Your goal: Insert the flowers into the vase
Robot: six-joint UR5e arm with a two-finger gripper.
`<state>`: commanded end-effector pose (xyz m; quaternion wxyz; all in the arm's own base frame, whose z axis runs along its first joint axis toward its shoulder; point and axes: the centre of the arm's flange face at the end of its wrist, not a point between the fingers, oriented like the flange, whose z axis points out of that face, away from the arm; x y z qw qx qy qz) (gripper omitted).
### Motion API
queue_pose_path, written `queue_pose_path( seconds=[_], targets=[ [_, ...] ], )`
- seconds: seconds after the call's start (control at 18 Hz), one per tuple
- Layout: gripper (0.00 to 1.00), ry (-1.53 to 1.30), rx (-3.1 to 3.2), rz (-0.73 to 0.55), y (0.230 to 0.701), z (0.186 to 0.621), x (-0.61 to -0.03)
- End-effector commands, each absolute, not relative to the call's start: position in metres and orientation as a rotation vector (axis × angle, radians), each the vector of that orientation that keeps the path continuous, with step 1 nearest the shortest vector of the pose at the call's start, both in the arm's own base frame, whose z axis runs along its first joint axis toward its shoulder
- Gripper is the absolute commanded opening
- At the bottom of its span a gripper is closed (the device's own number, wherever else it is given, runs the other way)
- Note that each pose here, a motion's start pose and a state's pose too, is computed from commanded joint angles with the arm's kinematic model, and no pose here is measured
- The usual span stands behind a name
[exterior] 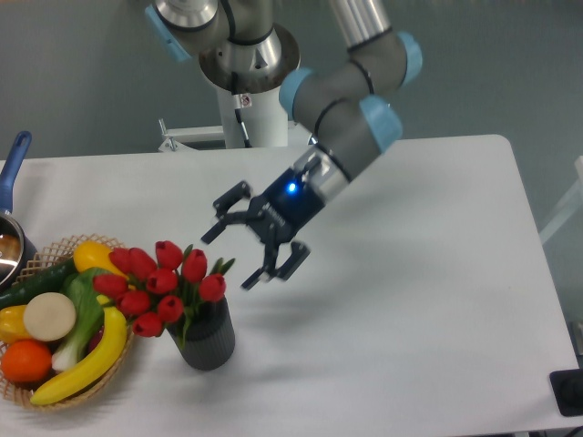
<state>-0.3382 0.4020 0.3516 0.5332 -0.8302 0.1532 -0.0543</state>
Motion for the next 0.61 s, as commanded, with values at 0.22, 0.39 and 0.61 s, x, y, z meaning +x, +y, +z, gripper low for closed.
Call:
queue_pose_path(
  seconds=[0.22,0.39,0.61],
  targets=[
    [1.00,0.293,-2.177,0.068,0.360,0.374,-0.360],
    [1.00,0.206,-2.345,0.192,0.330,0.370,-0.390],
    [1.00,0.089,-2.477,0.255,0.294,0.353,-0.424]
  ],
)
